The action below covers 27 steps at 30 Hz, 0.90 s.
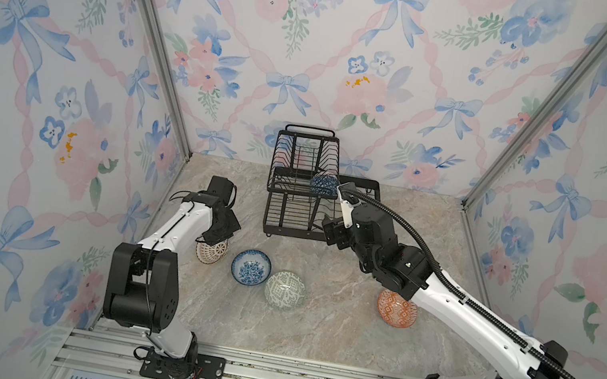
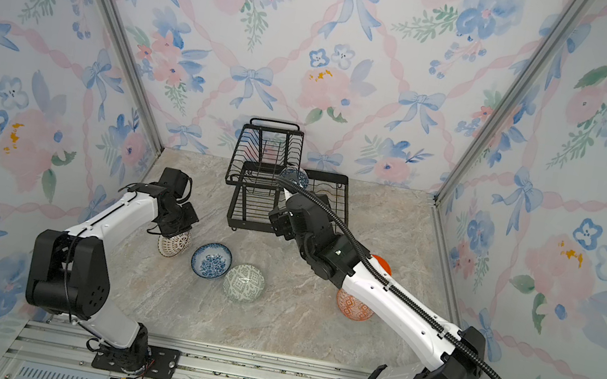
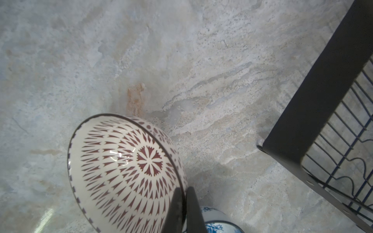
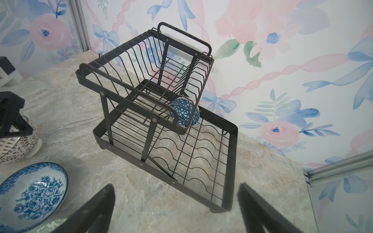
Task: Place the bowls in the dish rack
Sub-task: 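Close the left gripper on the maroon-patterned bowl's rim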
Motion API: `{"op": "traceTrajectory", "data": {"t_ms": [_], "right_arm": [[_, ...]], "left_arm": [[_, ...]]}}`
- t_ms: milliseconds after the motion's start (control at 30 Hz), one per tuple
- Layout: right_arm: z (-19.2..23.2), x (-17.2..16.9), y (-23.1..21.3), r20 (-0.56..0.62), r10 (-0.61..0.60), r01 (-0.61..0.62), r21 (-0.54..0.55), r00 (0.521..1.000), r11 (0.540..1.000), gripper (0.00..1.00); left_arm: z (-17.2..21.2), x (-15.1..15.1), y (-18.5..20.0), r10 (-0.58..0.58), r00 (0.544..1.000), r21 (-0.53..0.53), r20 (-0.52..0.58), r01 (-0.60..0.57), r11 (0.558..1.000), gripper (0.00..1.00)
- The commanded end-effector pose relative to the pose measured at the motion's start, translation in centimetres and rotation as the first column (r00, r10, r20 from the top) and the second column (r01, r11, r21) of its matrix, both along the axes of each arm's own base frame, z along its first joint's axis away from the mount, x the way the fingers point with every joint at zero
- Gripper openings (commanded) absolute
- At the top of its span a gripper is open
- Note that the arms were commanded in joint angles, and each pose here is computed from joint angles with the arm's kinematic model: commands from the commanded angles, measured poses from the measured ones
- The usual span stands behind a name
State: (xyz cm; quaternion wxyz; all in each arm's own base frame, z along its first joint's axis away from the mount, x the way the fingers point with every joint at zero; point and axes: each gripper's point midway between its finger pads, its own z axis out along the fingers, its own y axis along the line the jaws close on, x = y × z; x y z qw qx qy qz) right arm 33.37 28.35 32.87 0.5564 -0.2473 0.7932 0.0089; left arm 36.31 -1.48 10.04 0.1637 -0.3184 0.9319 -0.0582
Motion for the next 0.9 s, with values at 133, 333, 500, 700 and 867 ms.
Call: {"op": "traceTrajectory", "data": {"t_ms": [133, 333, 500, 700, 867], "right_arm": [[1.5, -0.7, -1.1, 0.021, -0.025, 0.025, 0.013, 0.999, 1.0, 0.97], [1.0, -1.1, -2.3, 0.02, -0.054, 0.054, 0.009, 0.998, 0.999, 0.97], [1.2, -1.3, -2.3, 0.013, -0.045, 0.044, 0.043, 0.999, 0.998, 0.97], [1.4, -1.7, -0.1, -0.019, 0.062, -0.06, 0.079, 0.998, 0.995, 0.97], [1.7, -2.6, 1.8, -0.022, 0.162, -0.159, 0.117, 0.986, 0.98, 0.97]], "left_arm": [[-1.3, 3.2, -2.3, -0.062, 0.998, 0.019, -0.022, 0.063, 0.998, 0.0], [-1.6, 4.1, -3.1, -0.089, 0.996, 0.014, -0.022, 0.09, 0.996, 0.12], [-0.9, 4.4, -3.0, -0.095, 0.995, 0.015, -0.004, 0.095, 0.995, 0.19], [0.1, 4.3, -2.1, -0.083, 0.996, 0.002, 0.018, 0.083, 0.997, 0.29], [2.8, 4.4, -0.2, -0.057, 0.994, -0.01, 0.088, 0.058, 0.998, 0.38]]}}
